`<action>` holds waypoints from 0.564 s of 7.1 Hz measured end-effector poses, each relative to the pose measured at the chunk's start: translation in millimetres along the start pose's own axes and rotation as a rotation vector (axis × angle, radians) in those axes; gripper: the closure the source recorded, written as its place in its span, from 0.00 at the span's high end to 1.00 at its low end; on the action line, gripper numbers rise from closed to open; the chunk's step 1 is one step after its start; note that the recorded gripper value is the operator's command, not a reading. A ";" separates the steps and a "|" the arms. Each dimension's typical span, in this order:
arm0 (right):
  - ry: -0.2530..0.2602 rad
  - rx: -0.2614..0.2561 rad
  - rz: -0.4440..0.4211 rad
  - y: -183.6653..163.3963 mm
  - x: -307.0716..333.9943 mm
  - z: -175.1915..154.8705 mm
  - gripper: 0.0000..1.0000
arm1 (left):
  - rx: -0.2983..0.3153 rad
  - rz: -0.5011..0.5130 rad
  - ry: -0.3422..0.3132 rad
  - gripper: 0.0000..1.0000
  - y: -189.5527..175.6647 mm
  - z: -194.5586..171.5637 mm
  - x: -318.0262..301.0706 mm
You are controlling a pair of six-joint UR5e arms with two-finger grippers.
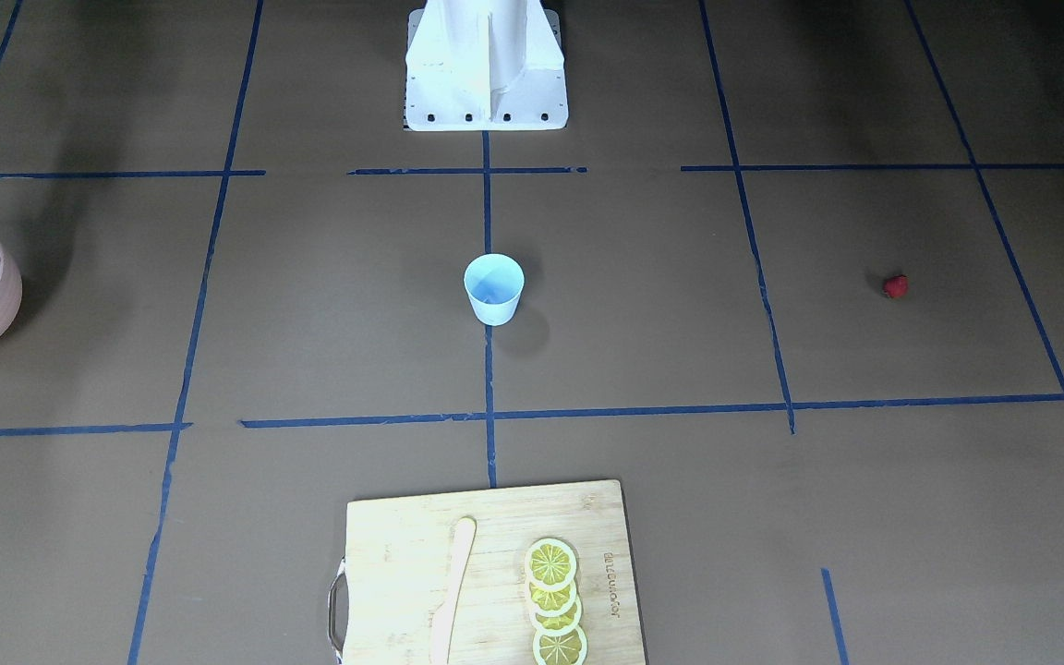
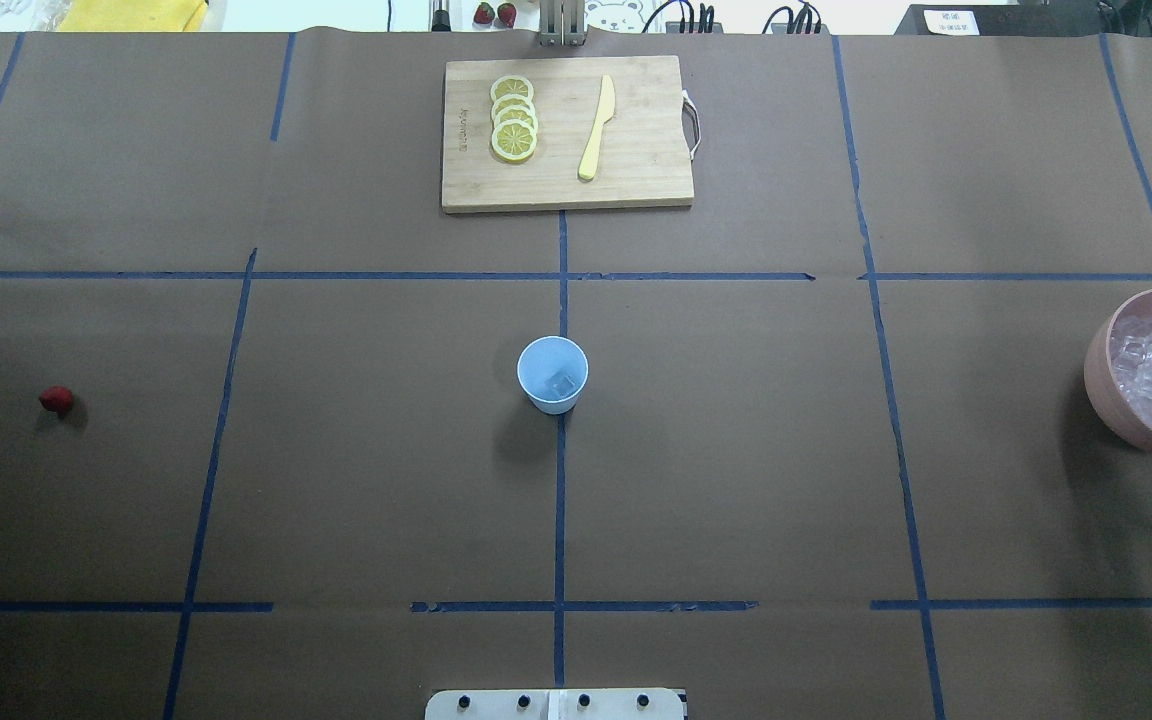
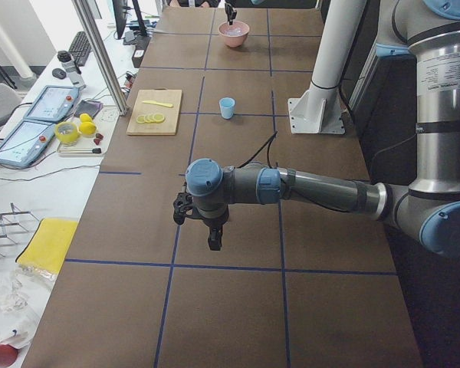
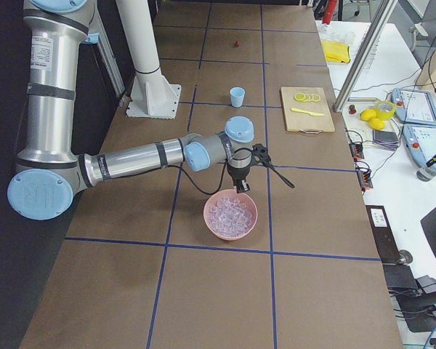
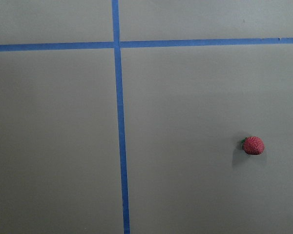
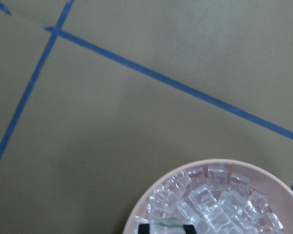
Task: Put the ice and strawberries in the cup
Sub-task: 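Carry the ice cube over the light-blue cup with the right gripper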
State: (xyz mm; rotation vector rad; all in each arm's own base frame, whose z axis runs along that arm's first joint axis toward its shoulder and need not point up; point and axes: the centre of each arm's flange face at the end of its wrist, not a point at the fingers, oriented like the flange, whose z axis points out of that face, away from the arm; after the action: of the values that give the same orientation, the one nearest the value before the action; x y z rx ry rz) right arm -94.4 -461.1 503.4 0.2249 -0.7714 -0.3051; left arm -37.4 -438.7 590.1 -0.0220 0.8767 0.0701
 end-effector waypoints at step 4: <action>-0.082 0.068 0.242 -96.8 -157.8 -0.5 0.09 | 0.001 0.002 0.000 1.00 -0.5 -0.3 0.4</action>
State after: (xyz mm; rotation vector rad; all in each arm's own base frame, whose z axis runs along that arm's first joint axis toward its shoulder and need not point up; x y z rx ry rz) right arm -218.9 -496.0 370.9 0.1814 -0.8818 -0.0592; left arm -37.4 -439.1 589.6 -0.0204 0.8769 0.0716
